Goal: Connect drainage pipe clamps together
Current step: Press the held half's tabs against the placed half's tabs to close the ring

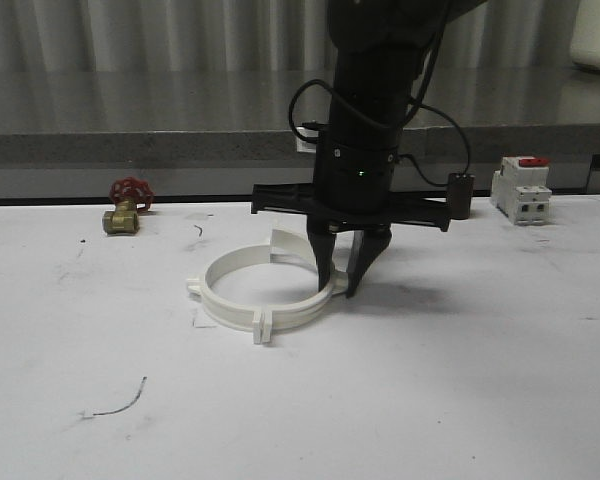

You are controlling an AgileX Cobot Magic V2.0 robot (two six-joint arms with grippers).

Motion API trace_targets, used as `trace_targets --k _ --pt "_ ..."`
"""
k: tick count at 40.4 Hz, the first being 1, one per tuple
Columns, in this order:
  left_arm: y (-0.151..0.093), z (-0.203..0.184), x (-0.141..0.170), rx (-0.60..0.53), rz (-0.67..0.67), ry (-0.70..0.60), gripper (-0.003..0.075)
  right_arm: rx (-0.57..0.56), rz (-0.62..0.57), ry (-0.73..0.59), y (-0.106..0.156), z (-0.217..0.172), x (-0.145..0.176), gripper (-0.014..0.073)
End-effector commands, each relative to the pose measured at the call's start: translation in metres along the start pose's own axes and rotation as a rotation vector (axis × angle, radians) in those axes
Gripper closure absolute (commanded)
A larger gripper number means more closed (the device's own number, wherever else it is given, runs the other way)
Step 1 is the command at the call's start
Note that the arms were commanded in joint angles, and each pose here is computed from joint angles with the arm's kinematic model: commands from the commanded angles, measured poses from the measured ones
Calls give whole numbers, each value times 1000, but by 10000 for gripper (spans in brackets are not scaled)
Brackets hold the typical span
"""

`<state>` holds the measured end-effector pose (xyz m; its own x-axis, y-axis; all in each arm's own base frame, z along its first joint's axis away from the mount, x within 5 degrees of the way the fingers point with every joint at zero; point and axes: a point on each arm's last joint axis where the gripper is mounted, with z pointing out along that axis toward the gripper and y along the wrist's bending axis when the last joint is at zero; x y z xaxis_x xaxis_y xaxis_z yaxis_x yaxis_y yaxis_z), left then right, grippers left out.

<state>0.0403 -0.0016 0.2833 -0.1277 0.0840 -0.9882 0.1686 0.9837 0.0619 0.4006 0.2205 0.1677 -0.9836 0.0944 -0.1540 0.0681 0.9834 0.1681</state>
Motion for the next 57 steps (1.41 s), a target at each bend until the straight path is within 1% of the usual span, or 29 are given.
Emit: trace_targets --k 1,37,45,51,57 --pt "0 -2 -14 14 6 -88 741 -57 3 -86 5 -36 -7 503" --pt "0 -2 -14 14 6 -88 741 -69 20 -98 6 -36 -8 503" --pt "0 -2 -14 14 6 -88 741 -58 20 -80 5 -33 -7 503" --pt "0 -2 -14 14 6 -88 741 -55 20 -75 5 -32 -7 488" --pt "0 -2 -14 14 6 -88 741 -55 20 -77 5 -32 -7 432"
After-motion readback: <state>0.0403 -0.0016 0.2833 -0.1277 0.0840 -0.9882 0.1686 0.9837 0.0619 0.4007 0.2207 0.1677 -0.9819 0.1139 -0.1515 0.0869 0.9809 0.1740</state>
